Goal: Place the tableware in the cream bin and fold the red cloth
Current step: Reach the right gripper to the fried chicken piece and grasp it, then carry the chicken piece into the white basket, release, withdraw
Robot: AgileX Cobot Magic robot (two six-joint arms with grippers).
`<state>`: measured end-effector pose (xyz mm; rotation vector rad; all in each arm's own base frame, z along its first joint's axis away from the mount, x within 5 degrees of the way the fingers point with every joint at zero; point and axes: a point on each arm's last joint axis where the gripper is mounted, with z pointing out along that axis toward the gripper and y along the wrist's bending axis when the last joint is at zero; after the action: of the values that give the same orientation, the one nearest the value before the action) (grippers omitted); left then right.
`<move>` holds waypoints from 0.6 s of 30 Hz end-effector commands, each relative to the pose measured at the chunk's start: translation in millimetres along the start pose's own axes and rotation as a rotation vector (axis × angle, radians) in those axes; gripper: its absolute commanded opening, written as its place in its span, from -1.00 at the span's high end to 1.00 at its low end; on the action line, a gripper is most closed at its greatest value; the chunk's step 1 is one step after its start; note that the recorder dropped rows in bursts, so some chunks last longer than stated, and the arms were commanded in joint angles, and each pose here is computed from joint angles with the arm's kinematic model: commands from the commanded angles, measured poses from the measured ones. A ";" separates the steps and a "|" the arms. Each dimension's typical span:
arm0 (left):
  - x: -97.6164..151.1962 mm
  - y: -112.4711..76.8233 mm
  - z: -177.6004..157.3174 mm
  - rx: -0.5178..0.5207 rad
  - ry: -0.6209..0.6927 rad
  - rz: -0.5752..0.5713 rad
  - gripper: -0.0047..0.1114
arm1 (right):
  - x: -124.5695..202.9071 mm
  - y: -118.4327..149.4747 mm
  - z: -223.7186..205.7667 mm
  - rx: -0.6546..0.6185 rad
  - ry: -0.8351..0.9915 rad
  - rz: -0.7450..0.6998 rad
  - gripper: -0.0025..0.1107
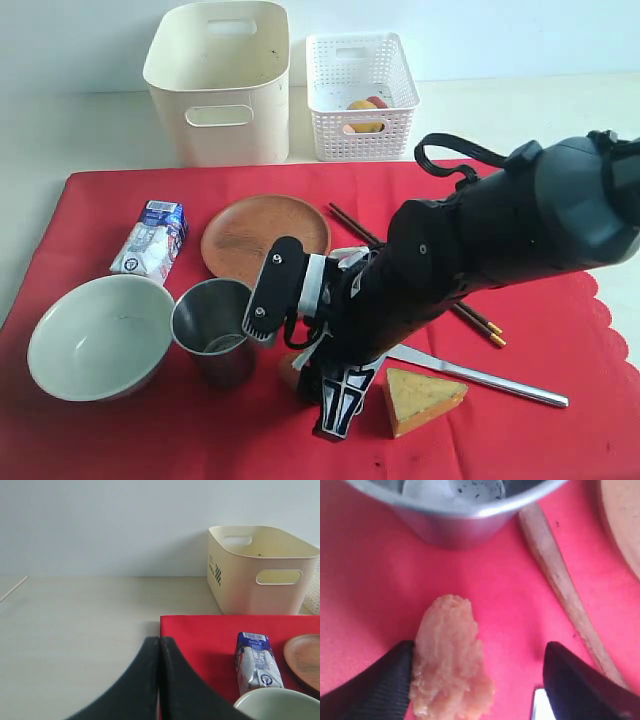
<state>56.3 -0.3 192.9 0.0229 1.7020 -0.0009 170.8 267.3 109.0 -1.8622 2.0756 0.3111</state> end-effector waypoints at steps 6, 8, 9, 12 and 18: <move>-1.5 -0.2 -0.7 0.004 -0.012 -0.001 0.90 | -2.0 -1.3 -0.4 0.018 -0.013 -0.024 0.59; -1.5 -0.2 -0.7 0.004 -0.012 -0.001 0.90 | -2.3 -1.3 -1.1 0.019 -0.015 -0.025 0.75; -1.5 -0.2 -0.7 0.004 -0.012 -0.001 0.90 | -2.9 -1.4 -2.3 0.021 -0.018 -0.025 0.83; -1.5 -0.2 -0.7 0.004 -0.012 -0.001 0.90 | -5.9 -1.9 -9.1 0.032 -0.039 -0.021 0.96; -1.5 -0.2 -0.7 0.004 -0.012 -0.001 0.90 | -16.3 -3.7 -35.3 0.075 -0.121 -0.003 0.96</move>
<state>56.3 -0.3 192.9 0.0229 1.7020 -0.0009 172.1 267.9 131.6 -1.7990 2.0219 0.3236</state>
